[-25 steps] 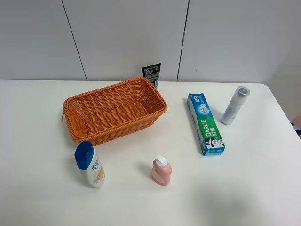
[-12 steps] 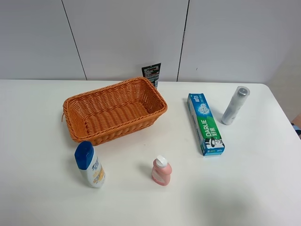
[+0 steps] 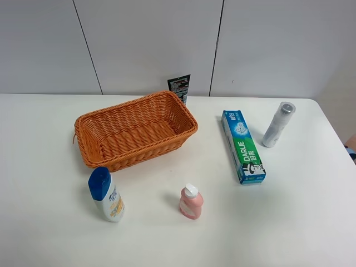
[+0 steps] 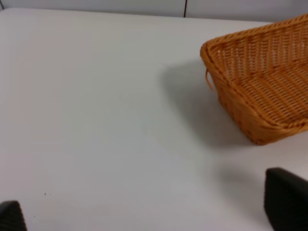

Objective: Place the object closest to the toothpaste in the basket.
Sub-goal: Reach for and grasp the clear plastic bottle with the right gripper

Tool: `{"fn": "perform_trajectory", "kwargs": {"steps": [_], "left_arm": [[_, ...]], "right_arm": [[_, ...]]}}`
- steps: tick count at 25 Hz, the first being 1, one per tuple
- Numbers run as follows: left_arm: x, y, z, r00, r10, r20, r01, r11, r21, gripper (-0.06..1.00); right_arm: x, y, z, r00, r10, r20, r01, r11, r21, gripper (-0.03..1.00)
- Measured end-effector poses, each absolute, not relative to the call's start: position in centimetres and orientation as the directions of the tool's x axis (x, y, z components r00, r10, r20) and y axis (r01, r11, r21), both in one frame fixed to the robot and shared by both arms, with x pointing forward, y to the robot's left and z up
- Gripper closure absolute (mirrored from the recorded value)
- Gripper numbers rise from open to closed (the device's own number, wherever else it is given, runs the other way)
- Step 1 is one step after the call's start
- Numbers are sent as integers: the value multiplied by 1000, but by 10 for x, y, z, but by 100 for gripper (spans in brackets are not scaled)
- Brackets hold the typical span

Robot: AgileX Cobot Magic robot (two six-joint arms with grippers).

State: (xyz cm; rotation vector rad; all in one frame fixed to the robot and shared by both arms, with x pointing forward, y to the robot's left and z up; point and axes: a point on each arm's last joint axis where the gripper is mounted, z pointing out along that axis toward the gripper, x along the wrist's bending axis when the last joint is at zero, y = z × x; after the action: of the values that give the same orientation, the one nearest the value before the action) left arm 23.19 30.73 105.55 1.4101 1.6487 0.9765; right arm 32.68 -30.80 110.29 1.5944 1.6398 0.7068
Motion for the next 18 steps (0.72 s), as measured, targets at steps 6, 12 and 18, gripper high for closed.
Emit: {"fn": "perform_trajectory", "kwargs": {"steps": [6,12,18], "left_arm": [[232,307,1056,-118,991,-59,424,104,899,-5],[232,307,1056,-118,991,-59,424,104,899,-5],[232,307,1056,-118,991,-59,424,104,899,-5]], "right_arm": [[403,-301,1092,-50,990,-130,665,130,735,22],[464,-296,1067,-70,993,-94,684,116,720,22],[493,-294,1046,-129,981,-146,663,195,723,22]]}}
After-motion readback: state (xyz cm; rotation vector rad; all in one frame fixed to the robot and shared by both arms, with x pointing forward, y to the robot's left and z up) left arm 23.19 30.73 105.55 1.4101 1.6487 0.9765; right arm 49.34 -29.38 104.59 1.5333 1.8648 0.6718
